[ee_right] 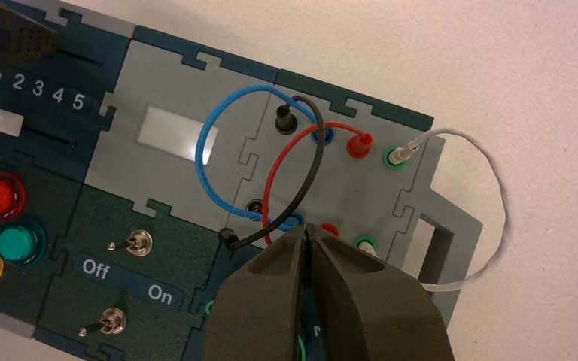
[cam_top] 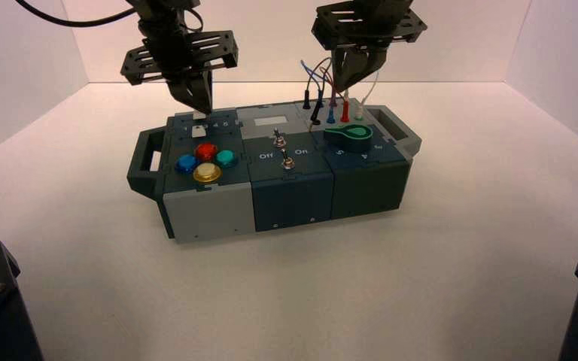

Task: Move the top slider to position 2.

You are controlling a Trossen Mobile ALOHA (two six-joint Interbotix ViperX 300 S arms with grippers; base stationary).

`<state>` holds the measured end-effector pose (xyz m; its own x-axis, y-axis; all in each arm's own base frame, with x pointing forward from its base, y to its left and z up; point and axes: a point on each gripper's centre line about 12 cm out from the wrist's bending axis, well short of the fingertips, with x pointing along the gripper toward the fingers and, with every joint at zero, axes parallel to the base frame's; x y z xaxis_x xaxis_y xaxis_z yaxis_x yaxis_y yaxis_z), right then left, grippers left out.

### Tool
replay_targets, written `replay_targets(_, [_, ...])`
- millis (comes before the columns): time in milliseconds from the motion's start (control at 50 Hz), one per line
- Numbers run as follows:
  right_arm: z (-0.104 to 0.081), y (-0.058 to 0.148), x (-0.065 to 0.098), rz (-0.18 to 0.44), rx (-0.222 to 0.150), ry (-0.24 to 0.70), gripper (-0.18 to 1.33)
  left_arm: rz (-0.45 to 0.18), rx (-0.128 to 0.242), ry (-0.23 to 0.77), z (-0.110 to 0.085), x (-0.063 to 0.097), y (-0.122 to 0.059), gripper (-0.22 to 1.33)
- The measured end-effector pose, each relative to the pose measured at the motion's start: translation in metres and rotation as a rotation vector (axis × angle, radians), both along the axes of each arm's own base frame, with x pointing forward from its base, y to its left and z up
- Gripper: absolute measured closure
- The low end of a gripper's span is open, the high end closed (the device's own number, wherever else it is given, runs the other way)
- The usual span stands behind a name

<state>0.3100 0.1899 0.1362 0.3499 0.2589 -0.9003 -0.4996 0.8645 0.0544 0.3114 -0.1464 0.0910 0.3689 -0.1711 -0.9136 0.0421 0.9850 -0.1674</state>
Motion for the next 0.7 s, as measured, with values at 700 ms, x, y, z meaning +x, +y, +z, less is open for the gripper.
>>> replay_targets(700, [0.0004, 0.0044, -0.0024, 0.014, 0.0, 0.0, 1.29, 0.0, 0.003, 0.007, -0.0018, -0.0027, 0.0013, 1.28])
